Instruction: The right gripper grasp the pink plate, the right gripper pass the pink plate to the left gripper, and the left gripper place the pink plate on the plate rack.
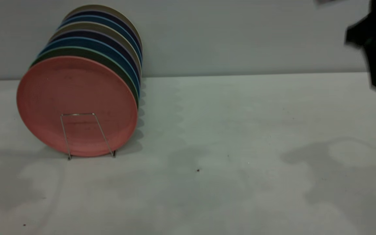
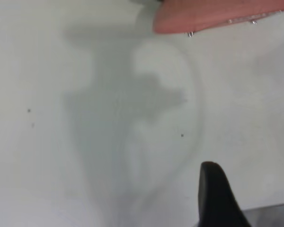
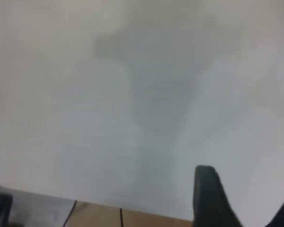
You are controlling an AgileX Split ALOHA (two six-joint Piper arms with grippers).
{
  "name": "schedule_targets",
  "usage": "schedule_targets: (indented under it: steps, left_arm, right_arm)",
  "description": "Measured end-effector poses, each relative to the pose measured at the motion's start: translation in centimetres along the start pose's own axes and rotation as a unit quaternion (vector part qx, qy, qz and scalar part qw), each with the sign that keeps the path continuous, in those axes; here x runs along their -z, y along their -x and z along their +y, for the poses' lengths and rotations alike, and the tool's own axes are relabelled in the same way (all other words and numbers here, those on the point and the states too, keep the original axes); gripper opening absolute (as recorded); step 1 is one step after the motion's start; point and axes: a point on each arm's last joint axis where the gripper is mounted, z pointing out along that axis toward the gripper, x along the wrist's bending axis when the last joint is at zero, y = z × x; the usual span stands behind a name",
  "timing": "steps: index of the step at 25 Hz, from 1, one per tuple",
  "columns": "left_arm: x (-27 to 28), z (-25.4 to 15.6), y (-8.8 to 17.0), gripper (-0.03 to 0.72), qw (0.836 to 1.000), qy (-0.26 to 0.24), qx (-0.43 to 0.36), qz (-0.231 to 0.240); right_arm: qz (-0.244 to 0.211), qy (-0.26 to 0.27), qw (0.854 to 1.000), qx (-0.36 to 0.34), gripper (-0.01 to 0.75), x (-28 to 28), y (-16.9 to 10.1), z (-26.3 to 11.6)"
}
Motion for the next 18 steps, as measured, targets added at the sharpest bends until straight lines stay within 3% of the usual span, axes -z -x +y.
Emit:
schedule_targets:
  steps: [5,9,18]
  left_arm:
    - [3.3,-5.1,0.7,0.402,0.999,0.045,-0.002,0.006]
    - [4.5,-9.3,1.2,0.402,0.997,0.075,-0.001,0.009]
    - [3.5,-18.7,2.1,0.402,0.992,0.122,0.027,0.010]
  right_arm:
    - [0.011,0.092,0.996,-0.019,0.417,6.6,0.3,-3.8]
    - [0.030,0.134,0.990,-0.028,0.417,9.6,0.0,-8.9]
    - [0.064,0.184,0.980,-0.034,0.417,9.8,-1.3,-19.4]
